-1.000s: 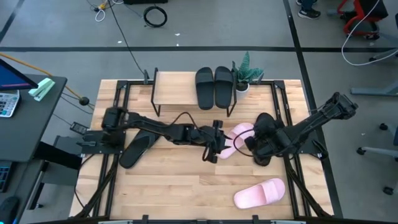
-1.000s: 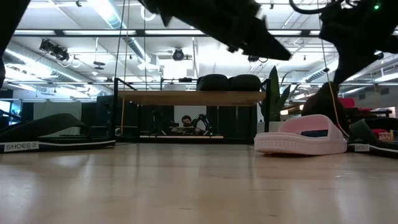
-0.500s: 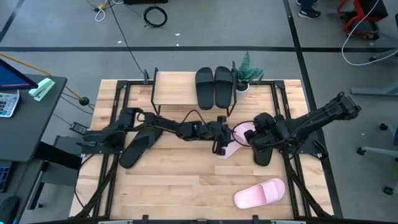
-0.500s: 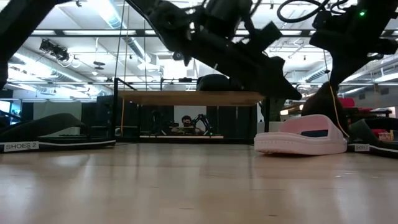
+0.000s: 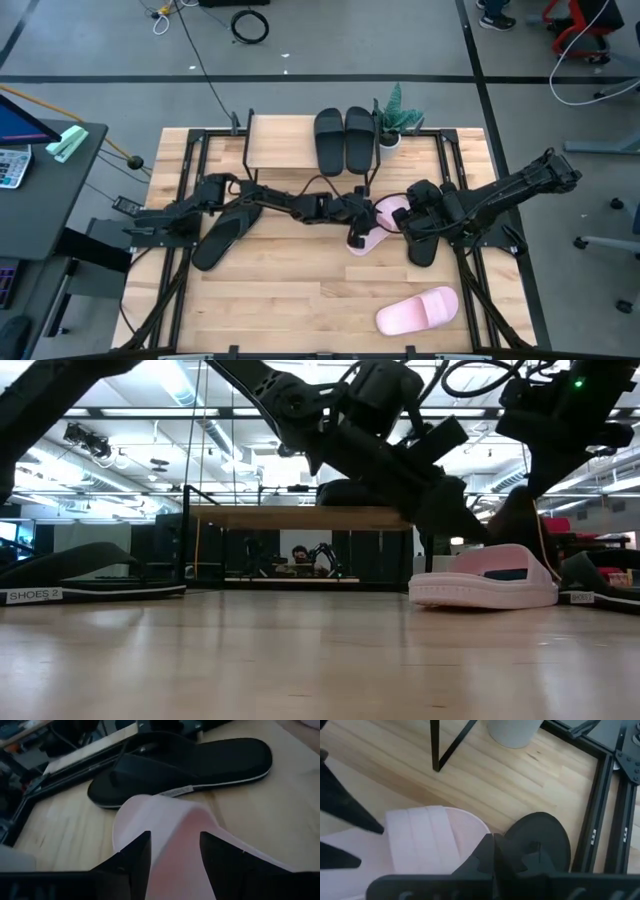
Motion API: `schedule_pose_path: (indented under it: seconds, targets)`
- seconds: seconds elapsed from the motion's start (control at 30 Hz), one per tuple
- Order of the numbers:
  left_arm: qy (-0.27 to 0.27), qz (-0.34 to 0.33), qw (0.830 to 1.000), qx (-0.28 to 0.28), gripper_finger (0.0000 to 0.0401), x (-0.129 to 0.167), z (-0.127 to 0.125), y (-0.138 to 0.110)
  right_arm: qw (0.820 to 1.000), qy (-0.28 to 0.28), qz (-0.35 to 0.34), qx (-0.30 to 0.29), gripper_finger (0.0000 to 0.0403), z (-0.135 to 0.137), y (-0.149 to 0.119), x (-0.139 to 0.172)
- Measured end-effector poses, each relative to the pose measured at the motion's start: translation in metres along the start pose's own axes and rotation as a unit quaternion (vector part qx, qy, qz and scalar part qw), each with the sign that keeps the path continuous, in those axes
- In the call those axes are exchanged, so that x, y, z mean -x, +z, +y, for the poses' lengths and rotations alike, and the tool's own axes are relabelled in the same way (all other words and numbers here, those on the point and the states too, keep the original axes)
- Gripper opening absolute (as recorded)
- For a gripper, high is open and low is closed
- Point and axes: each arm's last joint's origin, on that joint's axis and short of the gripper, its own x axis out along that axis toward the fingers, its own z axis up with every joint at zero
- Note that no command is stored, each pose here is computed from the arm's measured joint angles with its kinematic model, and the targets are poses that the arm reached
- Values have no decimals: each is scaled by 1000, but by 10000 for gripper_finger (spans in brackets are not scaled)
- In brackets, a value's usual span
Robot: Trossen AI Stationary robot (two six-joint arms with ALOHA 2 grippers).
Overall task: Pick and place slides into the shelf
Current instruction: Put the top pink slide on the shelf
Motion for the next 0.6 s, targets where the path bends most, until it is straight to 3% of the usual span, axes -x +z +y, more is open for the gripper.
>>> schedule_pose_path:
  seconds: [0.17, 0.6]
  targets:
    - [2, 3, 1000, -8, 166, -1, 4, -2, 1000, 5, -1, -4, 6, 1, 0, 0]
    - [5, 9, 999, 33, 153, -1, 9, -5, 1000, 5, -1, -1, 6, 1, 0, 0]
